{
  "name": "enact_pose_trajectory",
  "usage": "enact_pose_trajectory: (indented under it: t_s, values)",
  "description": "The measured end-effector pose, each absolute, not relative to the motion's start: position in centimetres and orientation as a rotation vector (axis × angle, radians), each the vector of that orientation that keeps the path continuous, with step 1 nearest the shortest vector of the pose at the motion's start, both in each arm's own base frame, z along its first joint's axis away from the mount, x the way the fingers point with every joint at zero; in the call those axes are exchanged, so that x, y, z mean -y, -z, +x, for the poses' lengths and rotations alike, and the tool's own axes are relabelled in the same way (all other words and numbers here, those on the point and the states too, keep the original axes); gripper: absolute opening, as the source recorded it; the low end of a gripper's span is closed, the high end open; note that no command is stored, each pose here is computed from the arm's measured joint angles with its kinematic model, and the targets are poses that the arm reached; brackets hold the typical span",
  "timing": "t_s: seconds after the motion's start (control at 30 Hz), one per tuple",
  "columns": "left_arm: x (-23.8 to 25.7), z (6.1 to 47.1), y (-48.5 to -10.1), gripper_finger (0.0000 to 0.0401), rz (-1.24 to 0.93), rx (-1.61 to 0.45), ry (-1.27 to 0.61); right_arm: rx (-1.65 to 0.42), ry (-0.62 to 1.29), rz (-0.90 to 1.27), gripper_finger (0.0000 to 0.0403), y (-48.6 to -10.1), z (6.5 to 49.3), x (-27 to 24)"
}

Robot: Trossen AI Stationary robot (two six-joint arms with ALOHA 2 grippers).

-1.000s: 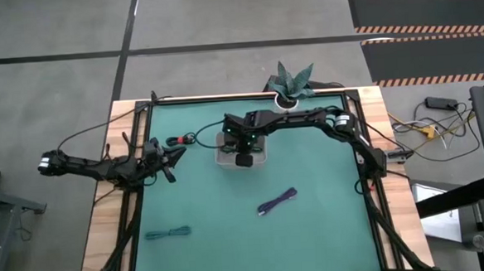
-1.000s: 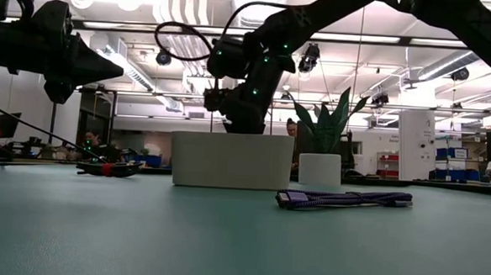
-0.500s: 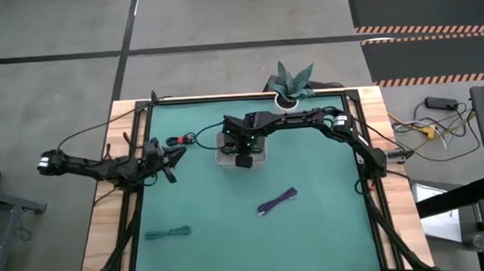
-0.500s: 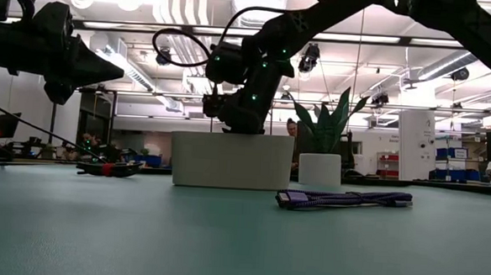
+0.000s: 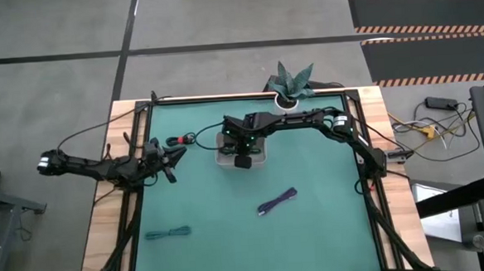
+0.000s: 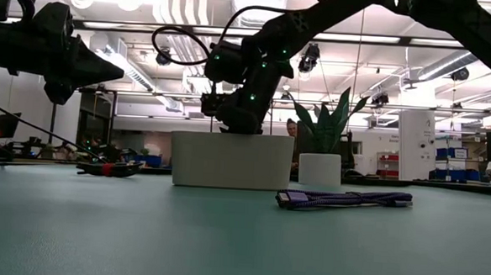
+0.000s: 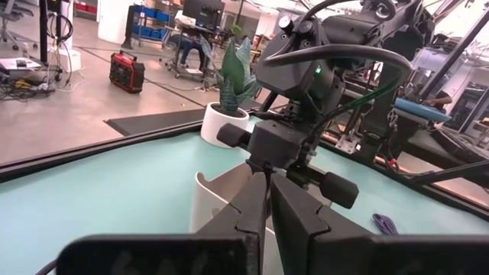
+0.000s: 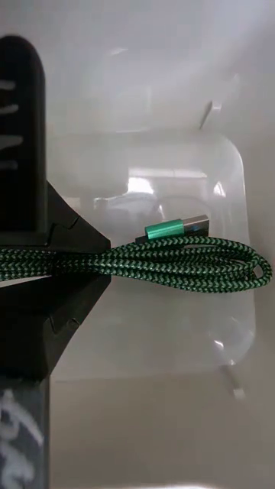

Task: Pick and place USB-C Cables
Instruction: Put the green charger cable into the white bin

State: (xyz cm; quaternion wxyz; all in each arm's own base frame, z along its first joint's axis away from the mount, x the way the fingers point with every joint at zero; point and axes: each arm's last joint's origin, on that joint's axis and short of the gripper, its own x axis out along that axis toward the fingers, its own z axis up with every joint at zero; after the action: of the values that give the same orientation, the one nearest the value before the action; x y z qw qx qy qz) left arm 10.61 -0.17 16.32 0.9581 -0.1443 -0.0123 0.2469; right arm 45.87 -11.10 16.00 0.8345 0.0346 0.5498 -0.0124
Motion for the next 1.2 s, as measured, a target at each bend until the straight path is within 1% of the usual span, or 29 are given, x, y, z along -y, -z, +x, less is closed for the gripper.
enact_pose_trajectory:
  t_s: [0.27,0.6,0.9,1.03,1.2]
  values:
    - [0.17,10.61,-16.32,0.0006,-0.297,0.026,-0.501,-1.165,0.031,0.081,0.0029,-15.98,45.86,11.10]
    - [0.17,10.61,-16.31,0.0006,-0.297,0.025,-0.500,-1.164,0.083,0.156,0.0029,-15.96,45.85,11.14]
    - [0.18,10.64,-16.27,0.0006,-0.294,0.020,-0.501,-1.162,0.061,0.121,0.0029,-15.97,45.88,11.13]
    - [0.19,10.69,-16.20,0.0006,-0.289,0.012,-0.502,-1.161,0.057,0.115,0.0047,-15.98,45.89,11.13]
    - [0.20,10.75,-16.11,0.0006,-0.284,0.003,-0.504,-1.160,0.057,0.103,0.0089,-15.99,45.90,11.17]
